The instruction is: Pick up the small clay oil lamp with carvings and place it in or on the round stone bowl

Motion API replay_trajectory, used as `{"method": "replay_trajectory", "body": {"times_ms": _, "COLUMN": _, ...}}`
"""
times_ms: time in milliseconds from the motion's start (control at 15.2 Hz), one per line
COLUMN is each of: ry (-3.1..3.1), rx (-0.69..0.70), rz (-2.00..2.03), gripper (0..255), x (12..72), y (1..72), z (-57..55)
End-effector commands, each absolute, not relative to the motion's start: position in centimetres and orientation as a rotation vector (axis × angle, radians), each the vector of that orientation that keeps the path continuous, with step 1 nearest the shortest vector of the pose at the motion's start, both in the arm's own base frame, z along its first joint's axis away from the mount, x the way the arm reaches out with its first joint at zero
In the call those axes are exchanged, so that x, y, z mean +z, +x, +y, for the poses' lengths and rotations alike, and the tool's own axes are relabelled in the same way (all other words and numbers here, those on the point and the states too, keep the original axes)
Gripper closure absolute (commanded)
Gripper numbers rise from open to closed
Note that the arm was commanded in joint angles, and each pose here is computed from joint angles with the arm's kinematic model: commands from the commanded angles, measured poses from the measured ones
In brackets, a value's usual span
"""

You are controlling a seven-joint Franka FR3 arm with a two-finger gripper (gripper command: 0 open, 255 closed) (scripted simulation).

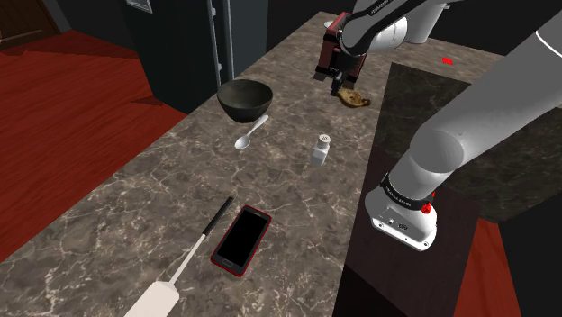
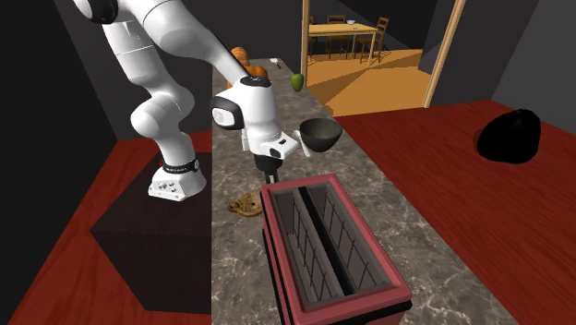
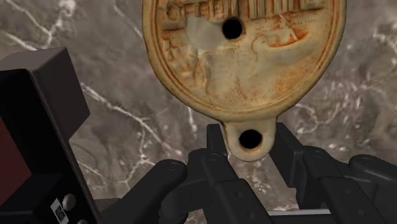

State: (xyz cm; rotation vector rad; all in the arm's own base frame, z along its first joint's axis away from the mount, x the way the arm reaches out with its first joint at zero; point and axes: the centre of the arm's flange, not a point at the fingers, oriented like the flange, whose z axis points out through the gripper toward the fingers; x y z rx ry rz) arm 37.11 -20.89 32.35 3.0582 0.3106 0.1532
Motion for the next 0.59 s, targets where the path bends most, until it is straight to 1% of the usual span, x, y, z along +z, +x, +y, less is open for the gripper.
{"method": "replay_trajectory", "body": {"times_ms": 0, "ry": 3.058, "rx": 0.152, "rz": 0.31, "gripper": 255, "x": 33.5, "y": 37.2, "z": -21.0}}
{"method": "replay_trajectory", "body": {"times_ms": 528, "ry": 3.058, "rx": 0.152, "rz": 0.31, "gripper": 255, "x": 37.7, "y": 37.2, "z": -21.0}}
